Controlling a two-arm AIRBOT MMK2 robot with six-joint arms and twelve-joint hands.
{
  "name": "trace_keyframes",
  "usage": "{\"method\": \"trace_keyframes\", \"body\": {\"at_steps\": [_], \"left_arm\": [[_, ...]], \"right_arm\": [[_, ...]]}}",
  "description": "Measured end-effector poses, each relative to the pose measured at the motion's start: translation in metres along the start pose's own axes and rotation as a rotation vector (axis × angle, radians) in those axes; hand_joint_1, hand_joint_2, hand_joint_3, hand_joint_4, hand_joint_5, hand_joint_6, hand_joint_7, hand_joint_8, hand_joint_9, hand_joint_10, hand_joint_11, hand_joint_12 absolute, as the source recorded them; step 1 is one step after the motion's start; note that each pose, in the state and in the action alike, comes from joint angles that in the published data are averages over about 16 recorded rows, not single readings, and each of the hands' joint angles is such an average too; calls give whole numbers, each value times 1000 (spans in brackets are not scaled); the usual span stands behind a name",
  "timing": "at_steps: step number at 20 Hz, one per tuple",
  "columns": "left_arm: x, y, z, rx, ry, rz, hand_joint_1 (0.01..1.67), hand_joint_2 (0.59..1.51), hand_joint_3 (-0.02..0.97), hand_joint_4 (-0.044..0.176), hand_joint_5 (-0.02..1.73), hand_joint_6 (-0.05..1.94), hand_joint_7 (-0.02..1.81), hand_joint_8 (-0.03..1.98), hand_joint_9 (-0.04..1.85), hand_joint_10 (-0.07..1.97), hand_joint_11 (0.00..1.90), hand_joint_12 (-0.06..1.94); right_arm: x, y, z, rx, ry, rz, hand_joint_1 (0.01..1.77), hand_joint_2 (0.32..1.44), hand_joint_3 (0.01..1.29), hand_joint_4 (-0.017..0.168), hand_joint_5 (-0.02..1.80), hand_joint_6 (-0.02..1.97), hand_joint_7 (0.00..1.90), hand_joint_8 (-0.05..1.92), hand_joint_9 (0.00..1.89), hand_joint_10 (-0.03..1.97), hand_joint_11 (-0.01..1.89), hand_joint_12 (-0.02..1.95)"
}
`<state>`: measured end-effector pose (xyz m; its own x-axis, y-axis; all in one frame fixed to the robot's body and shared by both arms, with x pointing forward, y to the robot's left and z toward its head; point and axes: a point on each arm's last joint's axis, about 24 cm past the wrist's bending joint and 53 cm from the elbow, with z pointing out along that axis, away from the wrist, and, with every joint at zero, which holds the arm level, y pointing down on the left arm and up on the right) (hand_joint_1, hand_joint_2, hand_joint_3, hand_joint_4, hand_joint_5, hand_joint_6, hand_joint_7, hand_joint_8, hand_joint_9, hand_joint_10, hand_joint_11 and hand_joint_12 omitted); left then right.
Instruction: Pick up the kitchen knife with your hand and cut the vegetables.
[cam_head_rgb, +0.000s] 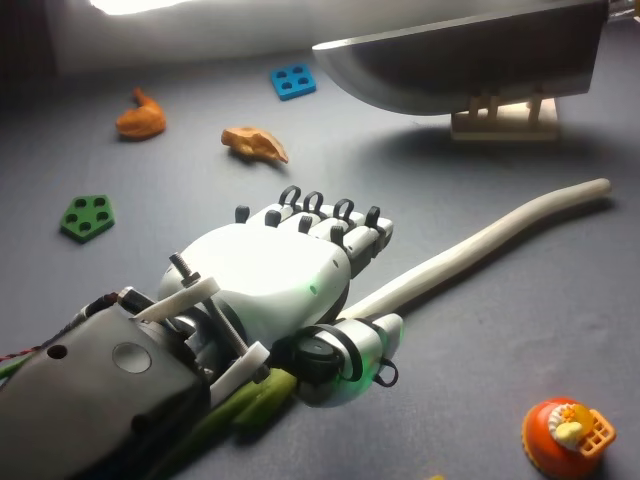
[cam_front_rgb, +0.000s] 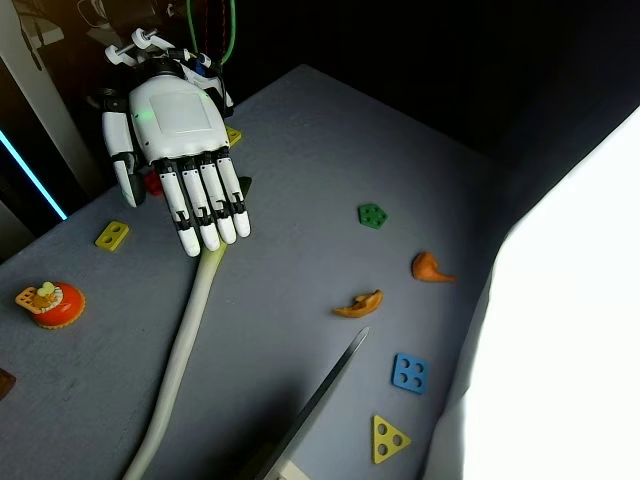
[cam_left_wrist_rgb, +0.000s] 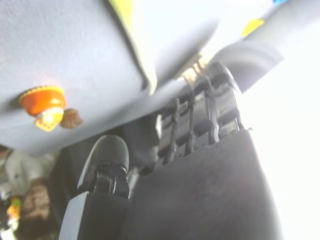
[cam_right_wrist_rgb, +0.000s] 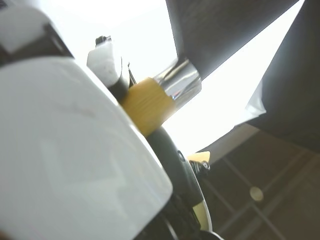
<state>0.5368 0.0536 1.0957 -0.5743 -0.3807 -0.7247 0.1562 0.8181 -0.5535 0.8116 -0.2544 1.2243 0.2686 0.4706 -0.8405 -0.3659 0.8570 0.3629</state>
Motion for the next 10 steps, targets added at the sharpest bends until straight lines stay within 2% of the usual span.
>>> {"method": "trace_keyframes", "body": {"at_steps": [10], "left_arm": [[-7, 0, -2, -1, -2, -5, 25, 1511, 36, 3, 104, 5, 126, 6, 98, 13, 22, 304]], "right_arm": [[18, -24, -17, 52, -2, 105, 1525, 631, 977, 165, 1335, 1891, 1499, 1757, 1544, 1796, 1568, 1813]]}}
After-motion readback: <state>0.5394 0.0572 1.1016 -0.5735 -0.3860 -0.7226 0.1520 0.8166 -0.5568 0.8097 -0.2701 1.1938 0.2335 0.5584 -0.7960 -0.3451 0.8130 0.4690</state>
